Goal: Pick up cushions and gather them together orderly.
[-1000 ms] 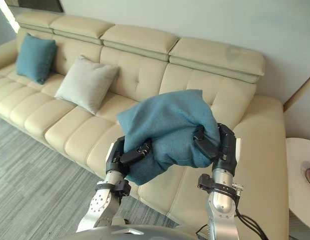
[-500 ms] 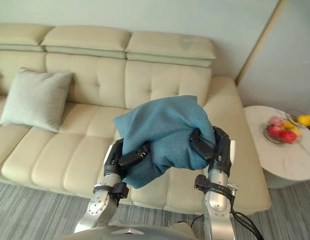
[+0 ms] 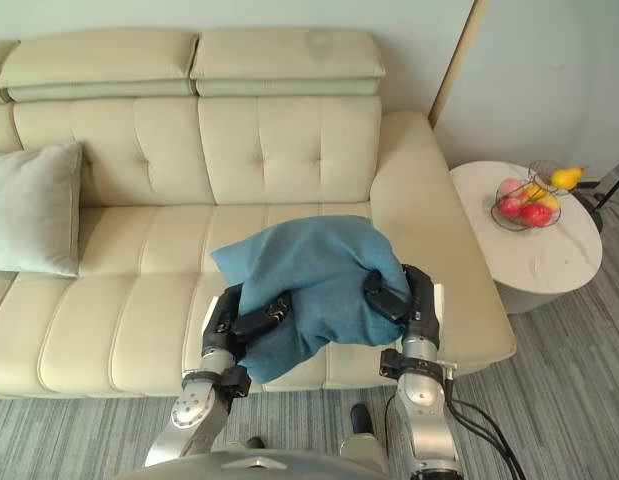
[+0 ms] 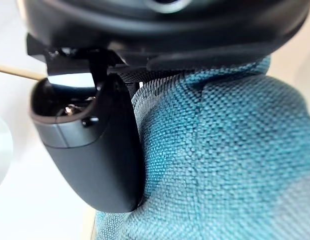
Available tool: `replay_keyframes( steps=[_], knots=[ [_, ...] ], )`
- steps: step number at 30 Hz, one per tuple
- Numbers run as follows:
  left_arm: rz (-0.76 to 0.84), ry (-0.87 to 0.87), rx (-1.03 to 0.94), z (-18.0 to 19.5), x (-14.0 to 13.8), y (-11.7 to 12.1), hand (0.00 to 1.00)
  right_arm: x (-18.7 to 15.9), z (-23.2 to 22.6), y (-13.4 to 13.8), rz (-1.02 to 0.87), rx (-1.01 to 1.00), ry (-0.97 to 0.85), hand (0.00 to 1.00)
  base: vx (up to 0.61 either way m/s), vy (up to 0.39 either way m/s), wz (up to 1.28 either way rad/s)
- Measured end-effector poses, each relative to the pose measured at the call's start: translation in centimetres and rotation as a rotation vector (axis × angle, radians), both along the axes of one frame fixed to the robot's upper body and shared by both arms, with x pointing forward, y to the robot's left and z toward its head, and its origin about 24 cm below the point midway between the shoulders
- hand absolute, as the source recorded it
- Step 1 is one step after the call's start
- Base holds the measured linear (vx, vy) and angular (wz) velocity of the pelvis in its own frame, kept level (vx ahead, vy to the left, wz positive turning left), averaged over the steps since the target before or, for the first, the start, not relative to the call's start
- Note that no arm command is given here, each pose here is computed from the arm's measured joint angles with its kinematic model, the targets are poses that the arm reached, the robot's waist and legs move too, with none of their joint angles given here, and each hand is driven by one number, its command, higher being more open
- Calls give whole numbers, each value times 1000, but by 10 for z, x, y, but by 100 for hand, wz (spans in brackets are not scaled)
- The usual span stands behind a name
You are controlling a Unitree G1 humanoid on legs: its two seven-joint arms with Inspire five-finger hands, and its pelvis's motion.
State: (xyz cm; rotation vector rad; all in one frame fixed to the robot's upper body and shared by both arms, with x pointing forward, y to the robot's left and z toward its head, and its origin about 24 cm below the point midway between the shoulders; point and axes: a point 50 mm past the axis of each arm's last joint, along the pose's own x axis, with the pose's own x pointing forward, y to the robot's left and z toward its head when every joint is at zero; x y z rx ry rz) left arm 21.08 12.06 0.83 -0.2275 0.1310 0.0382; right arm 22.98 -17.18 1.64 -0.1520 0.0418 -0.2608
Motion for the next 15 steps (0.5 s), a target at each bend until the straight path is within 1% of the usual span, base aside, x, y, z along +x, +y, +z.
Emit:
replay_keyframes(
  steps=[1,3,6,8,10,11,13,14,15],
  knots=[
    [4,-20,5,4,5,0,0,4,4,1,-2,-2,-19,0,-105,23,-6],
    [28,-109,24,25,26,0,0,21,24,7,-12,-4,-102,0,-123,23,-4],
    [44,-193,31,46,44,-4,0,33,42,11,-37,-1,-173,0,-70,2,0],
    [59,-290,41,73,65,-10,0,48,65,14,-69,-17,-258,0,-58,-6,0],
    [75,-409,78,111,95,-17,0,68,102,16,-106,-31,-394,0,-55,-12,8],
    [77,-452,98,125,103,-17,0,73,116,17,-114,-32,-443,0,-65,-18,14],
    [97,-594,156,175,126,-18,0,90,159,20,-158,-33,-584,0,-69,-27,24],
    [104,-622,170,186,131,-18,0,95,168,21,-165,-34,-607,0,-59,-40,22],
    [121,-662,192,203,138,-18,100,103,181,23,-178,-40,-635,0,-53,-45,19]
  ],
)
